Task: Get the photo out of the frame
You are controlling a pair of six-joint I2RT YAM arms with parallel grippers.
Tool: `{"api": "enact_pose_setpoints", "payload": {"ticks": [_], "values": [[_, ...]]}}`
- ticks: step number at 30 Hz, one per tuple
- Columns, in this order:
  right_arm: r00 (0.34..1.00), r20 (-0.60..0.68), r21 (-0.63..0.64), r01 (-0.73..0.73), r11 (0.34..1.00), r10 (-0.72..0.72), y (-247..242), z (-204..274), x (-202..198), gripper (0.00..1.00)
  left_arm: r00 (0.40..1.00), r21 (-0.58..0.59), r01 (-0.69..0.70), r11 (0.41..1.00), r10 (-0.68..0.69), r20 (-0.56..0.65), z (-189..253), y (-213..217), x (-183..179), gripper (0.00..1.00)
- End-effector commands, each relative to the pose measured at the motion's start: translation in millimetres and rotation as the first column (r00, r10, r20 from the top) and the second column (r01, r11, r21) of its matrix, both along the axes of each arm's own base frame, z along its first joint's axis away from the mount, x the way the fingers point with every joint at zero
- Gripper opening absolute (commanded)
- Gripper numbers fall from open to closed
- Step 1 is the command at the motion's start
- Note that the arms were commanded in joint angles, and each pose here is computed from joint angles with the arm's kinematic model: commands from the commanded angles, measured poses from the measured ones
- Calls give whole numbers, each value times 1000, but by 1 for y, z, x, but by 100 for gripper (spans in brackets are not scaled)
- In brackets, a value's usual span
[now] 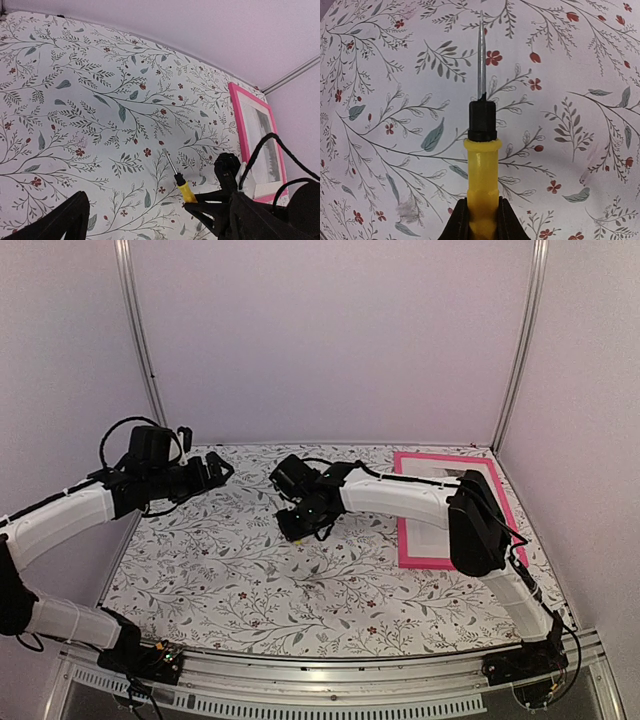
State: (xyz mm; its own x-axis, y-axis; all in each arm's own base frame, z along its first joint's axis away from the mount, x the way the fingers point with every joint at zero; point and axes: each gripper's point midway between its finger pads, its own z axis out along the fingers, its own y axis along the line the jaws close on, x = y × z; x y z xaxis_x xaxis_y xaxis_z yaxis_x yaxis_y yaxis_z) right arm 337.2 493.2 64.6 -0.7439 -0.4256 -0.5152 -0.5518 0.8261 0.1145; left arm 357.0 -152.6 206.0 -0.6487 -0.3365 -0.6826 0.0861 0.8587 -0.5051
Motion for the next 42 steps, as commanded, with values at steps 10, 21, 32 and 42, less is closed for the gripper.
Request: {"api": "enact_pose_setpoints", "payload": {"ticks": [10,21,32,42], "values": [[994,-41,137,-97,986,103,91,-14,-73,4,998,-21,-10,1000,9,-60,-23,20,-13,99],[986,-89,108,-128,986,138,95,-35,-96,13,997,-46,-12,999,8,-75,-37,19,-16,99],[985,-104,86,-132,988,140,91,-42,-99,29,992,-60,-26,998,18,-127,-60,21,-24,99],[987,-47,95,-148,984,153,90,-17,-92,51,989,-73,-14,997,3,-147,-69,17,-28,99]]}}
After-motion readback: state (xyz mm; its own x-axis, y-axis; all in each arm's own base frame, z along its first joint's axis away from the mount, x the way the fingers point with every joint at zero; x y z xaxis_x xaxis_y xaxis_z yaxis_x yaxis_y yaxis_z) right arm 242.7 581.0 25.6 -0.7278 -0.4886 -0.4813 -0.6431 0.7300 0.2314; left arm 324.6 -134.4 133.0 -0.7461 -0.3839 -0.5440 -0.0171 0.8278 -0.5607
